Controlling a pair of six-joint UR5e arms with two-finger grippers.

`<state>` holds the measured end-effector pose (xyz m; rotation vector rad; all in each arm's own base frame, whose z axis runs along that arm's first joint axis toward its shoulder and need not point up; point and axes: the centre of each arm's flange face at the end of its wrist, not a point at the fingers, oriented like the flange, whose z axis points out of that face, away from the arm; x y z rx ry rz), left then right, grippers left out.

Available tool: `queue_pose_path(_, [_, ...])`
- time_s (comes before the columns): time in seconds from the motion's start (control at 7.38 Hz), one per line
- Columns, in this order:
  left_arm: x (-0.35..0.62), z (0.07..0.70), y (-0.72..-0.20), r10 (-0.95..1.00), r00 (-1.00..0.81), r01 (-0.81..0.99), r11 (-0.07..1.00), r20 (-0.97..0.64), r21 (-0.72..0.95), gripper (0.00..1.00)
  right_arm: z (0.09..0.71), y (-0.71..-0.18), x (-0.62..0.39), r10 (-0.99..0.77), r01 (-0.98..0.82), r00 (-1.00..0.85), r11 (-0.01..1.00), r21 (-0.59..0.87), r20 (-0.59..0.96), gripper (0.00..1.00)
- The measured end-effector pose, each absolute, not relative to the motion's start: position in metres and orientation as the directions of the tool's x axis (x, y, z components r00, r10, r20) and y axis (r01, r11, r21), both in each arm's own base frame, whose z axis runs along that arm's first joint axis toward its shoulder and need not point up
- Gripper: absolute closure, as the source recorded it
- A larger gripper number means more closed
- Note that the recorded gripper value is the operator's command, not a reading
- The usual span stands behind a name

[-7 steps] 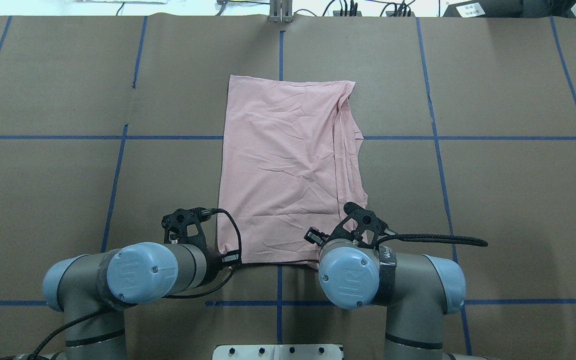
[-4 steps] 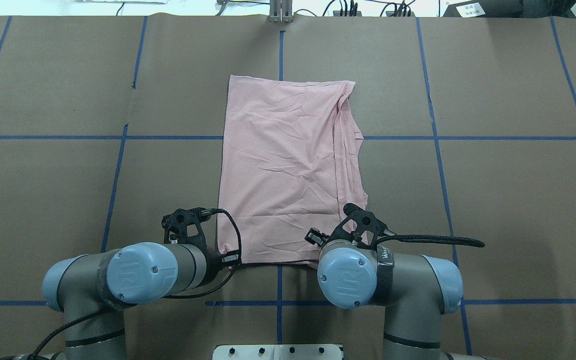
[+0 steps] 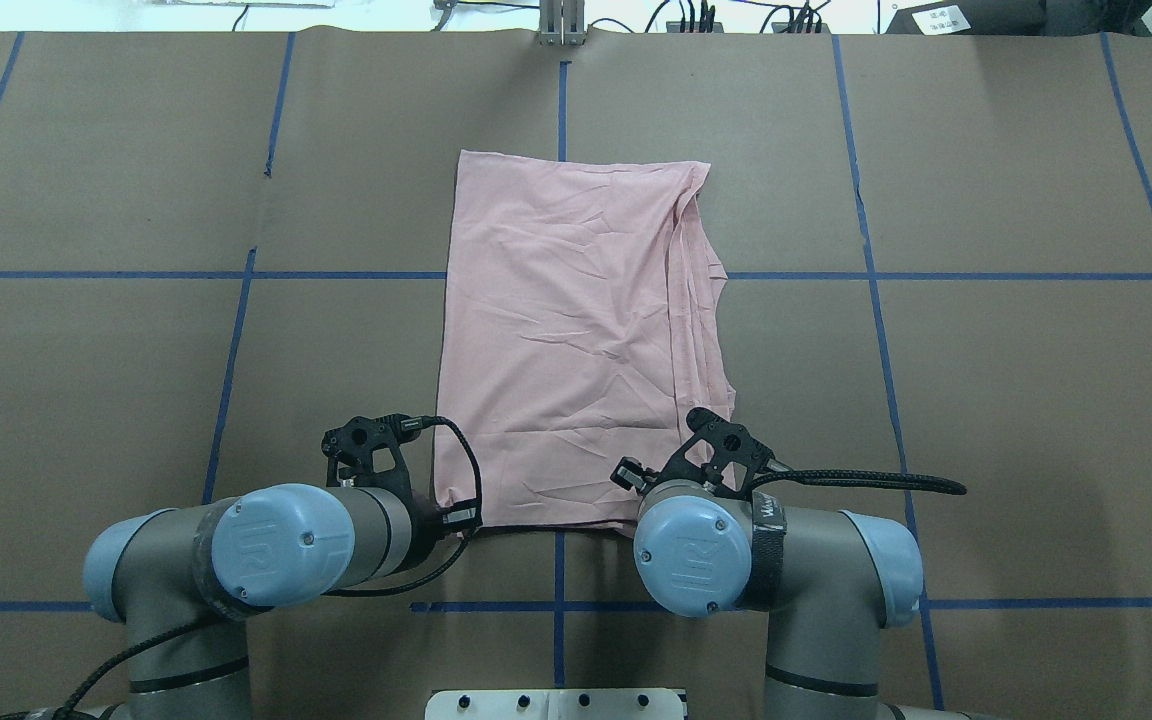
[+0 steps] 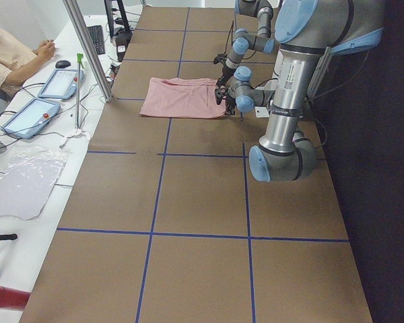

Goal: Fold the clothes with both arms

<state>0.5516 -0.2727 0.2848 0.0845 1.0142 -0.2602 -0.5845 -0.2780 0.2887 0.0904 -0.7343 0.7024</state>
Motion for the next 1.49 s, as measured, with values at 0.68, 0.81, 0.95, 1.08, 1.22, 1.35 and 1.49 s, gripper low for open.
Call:
queue_pose_path(0.68, [0.5521, 0.2837, -0.272, -0.175, 0.499, 0.253, 0.966, -0.849, -0.051, 1.0, 0.2886, -0.2789, -0.5838, 0.577, -0.632, 0.508, 0.754, -0.178, 0.639, 1.0])
queue_pose_path(0.81, [0.5521, 0.2835, -0.272, -0.175, 0.499, 0.253, 0.966, -0.849, -0.051, 1.0, 0.2884, -0.2794, -0.5833, 0.579, -0.634, 0.506, 0.752, -0.179, 0.64, 1.0])
queue_pose_path(0.95, [0.5522, 0.2835, -0.272, -0.175, 0.499, 0.253, 0.966, -0.849, -0.051, 1.0, 0.2875, -0.2799, -0.5824, 0.579, -0.635, 0.504, 0.751, -0.18, 0.641, 1.0])
queue_pose_path(1.08, [0.5522, 0.2835, -0.272, -0.175, 0.499, 0.252, 0.966, -0.849, -0.051, 1.0, 0.2868, -0.2801, -0.5818, 0.577, -0.633, 0.505, 0.753, -0.178, 0.642, 1.0])
queue_pose_path(1.22, [0.5521, 0.2832, -0.2719, -0.174, 0.498, 0.252, 0.966, -0.849, -0.05, 1.0, 0.2872, -0.2801, -0.5813, 0.574, -0.631, 0.51, 0.756, -0.174, 0.641, 1.0])
queue_pose_path(1.35, [0.5519, 0.283, -0.2719, -0.174, 0.498, 0.252, 0.966, -0.85, -0.05, 1.0, 0.288, -0.2801, -0.581, 0.572, -0.63, 0.514, 0.757, -0.17, 0.639, 1.0])
queue_pose_path(1.49, [0.5519, 0.2826, -0.2719, -0.173, 0.498, 0.252, 0.967, -0.85, -0.049, 1.0, 0.2884, -0.2801, -0.5808, 0.571, -0.63, 0.516, 0.758, -0.168, 0.638, 1.0])
